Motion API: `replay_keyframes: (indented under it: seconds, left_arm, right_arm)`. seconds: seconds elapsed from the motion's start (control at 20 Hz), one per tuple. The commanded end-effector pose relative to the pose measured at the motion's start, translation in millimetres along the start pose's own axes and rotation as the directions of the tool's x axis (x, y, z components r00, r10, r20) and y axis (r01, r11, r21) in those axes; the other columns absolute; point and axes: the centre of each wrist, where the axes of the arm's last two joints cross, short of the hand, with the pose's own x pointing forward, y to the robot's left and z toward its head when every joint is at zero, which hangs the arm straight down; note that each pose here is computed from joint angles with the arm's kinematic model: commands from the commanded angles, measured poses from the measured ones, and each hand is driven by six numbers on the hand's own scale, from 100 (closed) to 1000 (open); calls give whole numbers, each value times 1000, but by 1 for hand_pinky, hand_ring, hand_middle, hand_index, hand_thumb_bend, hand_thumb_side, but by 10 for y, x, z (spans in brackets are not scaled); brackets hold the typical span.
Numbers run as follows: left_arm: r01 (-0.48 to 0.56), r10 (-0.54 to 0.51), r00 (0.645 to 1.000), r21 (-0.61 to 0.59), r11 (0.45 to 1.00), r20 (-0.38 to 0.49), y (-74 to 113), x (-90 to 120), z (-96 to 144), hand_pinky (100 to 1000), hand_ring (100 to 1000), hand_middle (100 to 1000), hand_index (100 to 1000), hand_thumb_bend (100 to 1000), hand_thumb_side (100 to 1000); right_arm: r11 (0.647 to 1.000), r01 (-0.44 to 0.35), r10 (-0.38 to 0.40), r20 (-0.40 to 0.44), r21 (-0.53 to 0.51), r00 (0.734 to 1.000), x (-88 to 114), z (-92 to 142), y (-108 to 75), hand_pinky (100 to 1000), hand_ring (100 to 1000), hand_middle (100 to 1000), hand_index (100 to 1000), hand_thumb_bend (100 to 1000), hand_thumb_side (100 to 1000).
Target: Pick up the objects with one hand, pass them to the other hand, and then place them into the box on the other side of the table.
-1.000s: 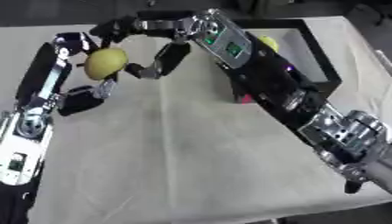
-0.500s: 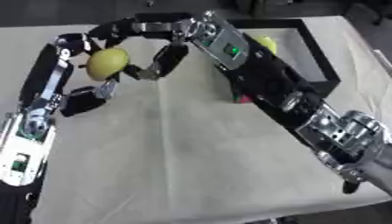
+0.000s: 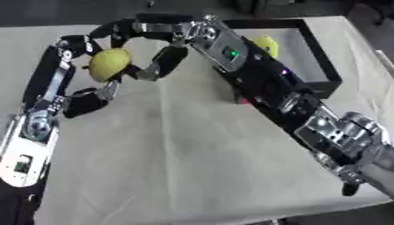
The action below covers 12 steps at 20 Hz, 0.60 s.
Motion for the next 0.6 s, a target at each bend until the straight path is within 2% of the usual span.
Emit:
replay_keyframes:
  seconds: [0.05, 0.3, 0.6]
  left_arm:
    - [-27, 26, 999, 43, 999, 20, 24, 108, -114, 691, 511, 479, 536, 100, 114]
    - [-95, 97, 995, 86, 992, -17, -27, 133, -113, 695, 517, 488, 547, 100, 190]
    - [-185, 193, 980, 145, 972, -43, -71, 159, -118, 702, 536, 512, 583, 100, 227]
  right_arm:
    - [999, 26, -24, 30, -46, 999, 100, -102, -81, 823, 1000, 385, 719, 100, 168]
    - [981, 101, -101, 13, -164, 995, 127, -127, -89, 814, 1000, 357, 696, 100, 136]
    - [949, 152, -154, 13, -276, 988, 172, -133, -110, 808, 993, 329, 672, 100, 110]
